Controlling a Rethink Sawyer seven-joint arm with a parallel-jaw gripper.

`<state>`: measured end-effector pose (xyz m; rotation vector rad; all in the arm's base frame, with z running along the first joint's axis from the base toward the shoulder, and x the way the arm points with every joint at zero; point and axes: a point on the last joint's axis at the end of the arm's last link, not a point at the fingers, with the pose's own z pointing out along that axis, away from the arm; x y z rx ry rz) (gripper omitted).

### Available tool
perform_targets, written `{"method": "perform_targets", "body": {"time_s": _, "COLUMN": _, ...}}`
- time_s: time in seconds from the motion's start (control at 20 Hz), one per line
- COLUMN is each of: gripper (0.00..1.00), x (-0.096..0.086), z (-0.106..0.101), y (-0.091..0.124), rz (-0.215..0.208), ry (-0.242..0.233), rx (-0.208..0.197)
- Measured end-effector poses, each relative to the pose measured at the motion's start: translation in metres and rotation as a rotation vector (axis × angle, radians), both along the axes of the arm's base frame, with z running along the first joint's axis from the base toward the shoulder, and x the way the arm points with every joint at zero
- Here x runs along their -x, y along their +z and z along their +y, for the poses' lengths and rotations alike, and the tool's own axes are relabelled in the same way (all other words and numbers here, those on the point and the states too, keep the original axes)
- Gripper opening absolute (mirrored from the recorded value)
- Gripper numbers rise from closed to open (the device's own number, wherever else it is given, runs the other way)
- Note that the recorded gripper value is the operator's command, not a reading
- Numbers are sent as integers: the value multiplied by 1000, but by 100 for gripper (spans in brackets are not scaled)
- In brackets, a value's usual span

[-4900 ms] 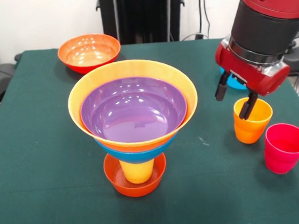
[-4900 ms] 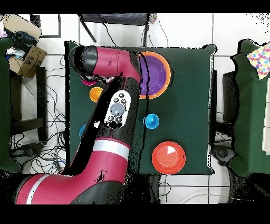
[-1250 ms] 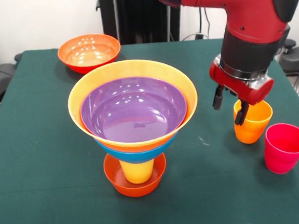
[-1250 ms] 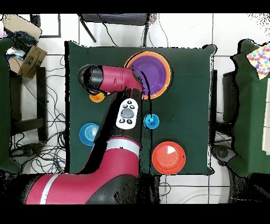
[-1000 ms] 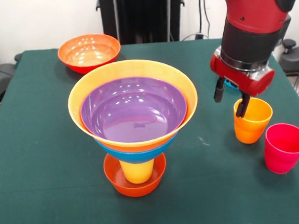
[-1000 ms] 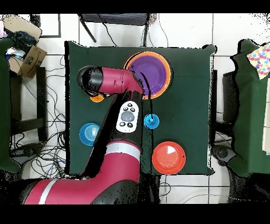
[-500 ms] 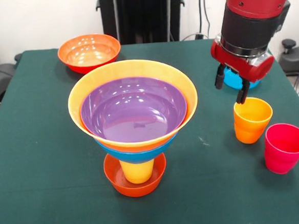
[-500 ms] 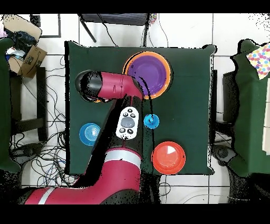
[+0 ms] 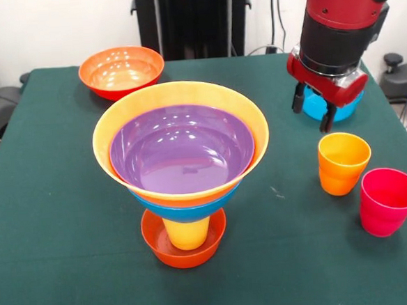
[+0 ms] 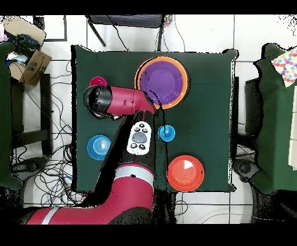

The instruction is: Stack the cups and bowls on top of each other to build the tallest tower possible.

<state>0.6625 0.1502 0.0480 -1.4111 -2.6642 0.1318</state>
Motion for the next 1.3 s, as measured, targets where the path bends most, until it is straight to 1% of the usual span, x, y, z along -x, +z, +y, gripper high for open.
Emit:
{"method": "perform_targets", "body": {"time_s": 0.15, "gripper": 100, "x": 8, "z": 6, "y": -6, "rz": 9, "ry": 7, "rx": -1}}
{"method": "perform_targets", "body": {"time_s": 0.35, "gripper": 100, "x": 10, "z": 12, "y": -8, "rz": 7, "ry": 16, "rx": -2}}
{"method": "perform_targets", "body": {"time_s": 0.4, "gripper": 100, "x": 11, "z": 17, "y": -8, "rz": 6, "ry": 24, "rx": -3}}
{"method": "perform_targets", "body": {"time_s": 0.55, "gripper": 100, "x": 13, "z": 24, "y": -8, "rz": 6, "ry": 34, "rx": -3}}
{"method": "perform_targets", "body": {"time_s": 0.6, "gripper": 100, "x": 14, "z": 30, "y": -8, "rz": 6, "ry": 44, "rx": -3}}
{"method": "perform_targets", "body": {"time_s": 0.85, "gripper": 100, "x": 18, "z": 42, "y": -8, "rz": 6, "ry": 62, "rx": -3}}
{"method": "perform_targets", "body": {"time_s": 1.3, "gripper": 100, "x": 13, "z": 45, "y": -5, "rz": -7, "ry": 67, "rx": -2}}
